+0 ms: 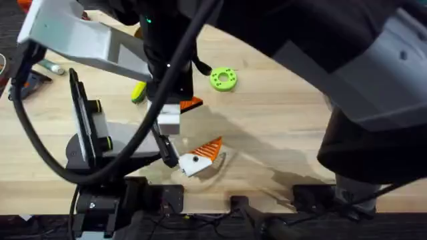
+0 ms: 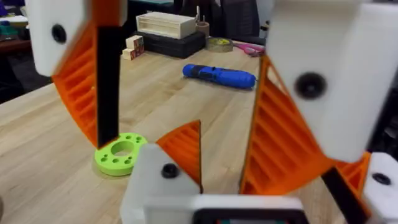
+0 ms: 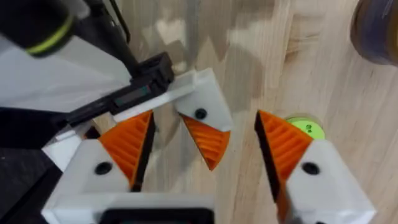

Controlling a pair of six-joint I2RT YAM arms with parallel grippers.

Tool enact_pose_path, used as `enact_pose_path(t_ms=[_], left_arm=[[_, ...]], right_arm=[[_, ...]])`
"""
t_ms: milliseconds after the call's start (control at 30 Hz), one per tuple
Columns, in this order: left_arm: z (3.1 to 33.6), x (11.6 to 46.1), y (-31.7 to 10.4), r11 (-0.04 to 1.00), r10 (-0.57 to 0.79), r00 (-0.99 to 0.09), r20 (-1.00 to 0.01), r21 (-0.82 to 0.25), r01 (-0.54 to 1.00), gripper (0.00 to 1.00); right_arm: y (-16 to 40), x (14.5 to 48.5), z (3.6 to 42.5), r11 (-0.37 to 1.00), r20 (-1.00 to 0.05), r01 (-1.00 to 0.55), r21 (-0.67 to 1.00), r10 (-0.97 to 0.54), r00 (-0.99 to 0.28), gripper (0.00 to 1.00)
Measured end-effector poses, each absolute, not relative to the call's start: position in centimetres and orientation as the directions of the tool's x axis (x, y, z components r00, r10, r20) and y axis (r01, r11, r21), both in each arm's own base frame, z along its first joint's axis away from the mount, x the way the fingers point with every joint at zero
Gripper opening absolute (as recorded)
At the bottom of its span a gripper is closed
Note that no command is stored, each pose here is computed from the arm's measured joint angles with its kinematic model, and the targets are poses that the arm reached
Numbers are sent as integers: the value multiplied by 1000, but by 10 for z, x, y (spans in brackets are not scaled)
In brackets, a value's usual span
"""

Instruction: Pick up the gripper from the table and insert it into the empty holder that is missing its gripper. Then pick up a screw, insert it into the mounting hole, and use the screwdriver to tighten it. Finally, clean up the table by picking up the vegetable and placing it into the bucket.

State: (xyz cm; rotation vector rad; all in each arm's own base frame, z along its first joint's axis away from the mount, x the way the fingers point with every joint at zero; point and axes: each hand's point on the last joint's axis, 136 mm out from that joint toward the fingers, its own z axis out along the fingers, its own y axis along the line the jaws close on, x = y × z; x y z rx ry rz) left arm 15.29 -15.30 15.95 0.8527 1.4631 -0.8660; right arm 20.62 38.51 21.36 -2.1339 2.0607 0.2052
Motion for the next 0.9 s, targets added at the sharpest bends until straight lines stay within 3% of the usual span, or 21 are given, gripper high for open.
enact_pose_path(t_ms=[133,500,900], left_arm=[[160,153,-153,459,27,-58,-998,-40,888,986],[160,153,-153,459,27,-58,-998,-40,888,986],[160,153,-153,459,27,-58,-998,-40,888,986]], right_arm=[[384,207,214,-31,-209,-999,-31,-977,36,988],[370,205,256,-5,-296,-997,-75,-955,27,991],[314,226,328,174,-457,-979,-108,-883,-107,992]])
